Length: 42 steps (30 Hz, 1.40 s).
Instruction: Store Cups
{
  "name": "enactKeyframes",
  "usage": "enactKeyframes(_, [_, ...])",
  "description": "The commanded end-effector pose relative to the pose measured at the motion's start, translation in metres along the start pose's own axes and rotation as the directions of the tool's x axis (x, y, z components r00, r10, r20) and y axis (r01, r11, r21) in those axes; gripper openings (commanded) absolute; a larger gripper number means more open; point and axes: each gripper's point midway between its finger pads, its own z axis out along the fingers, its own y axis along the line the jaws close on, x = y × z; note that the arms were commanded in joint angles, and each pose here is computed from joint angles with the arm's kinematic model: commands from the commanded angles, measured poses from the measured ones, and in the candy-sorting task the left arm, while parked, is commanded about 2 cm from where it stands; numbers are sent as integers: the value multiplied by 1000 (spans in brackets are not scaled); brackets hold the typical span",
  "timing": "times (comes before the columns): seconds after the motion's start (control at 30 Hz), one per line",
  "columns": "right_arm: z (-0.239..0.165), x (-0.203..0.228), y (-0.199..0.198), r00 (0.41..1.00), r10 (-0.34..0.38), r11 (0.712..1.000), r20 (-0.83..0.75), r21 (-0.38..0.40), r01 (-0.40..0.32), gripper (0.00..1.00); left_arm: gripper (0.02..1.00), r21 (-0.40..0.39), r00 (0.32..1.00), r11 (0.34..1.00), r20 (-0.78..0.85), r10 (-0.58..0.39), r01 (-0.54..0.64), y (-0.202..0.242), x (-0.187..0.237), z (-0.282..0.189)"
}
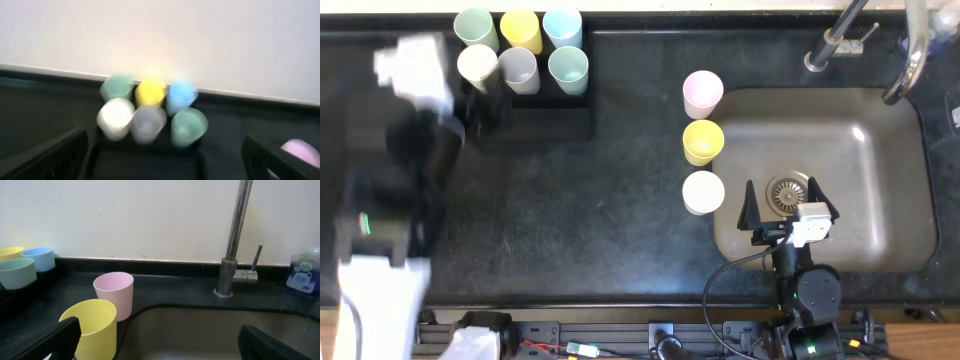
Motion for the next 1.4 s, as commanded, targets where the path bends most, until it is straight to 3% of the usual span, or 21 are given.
enactKeyframes(0.03, [0, 3, -2, 1000, -3, 1000, 3, 12, 3, 996, 1000, 149, 994, 988, -109, -10, 26, -75, -24, 55])
enactKeyframes(0.13, [0, 3, -2, 1000, -3, 1000, 3, 12, 3, 996, 1000, 140, 979, 988, -201, -36, 65, -124, -7, 91])
enactKeyframes(0.27, [0, 3, -2, 1000, -3, 1000, 3, 12, 3, 998, 1000, 140, 931, 989, -365, -2, 57, -183, 47, 126])
enactKeyframes(0.4, [0, 3, -2, 1000, -3, 1000, 3, 12, 3, 998, 1000, 125, 851, 992, -523, 45, 24, -218, 105, 142])
enactKeyframes(0.53, [0, 3, -2, 1000, -3, 1000, 3, 12, 3, 998, 1000, 126, 808, 992, -584, 75, -1, -240, 135, 154])
enactKeyframes(1.13, [0, 3, -2, 1000, -3, 1000, 3, 11, 3, 998, 991, 81, 746, 996, -661, 73, -25, -261, 217, 202])
enactKeyframes(1.4, [0, 3, -2, 1000, -3, 1000, 3, 12, 3, 998, 807, 77, 714, 997, -697, 64, -14, -263, 243, 212])
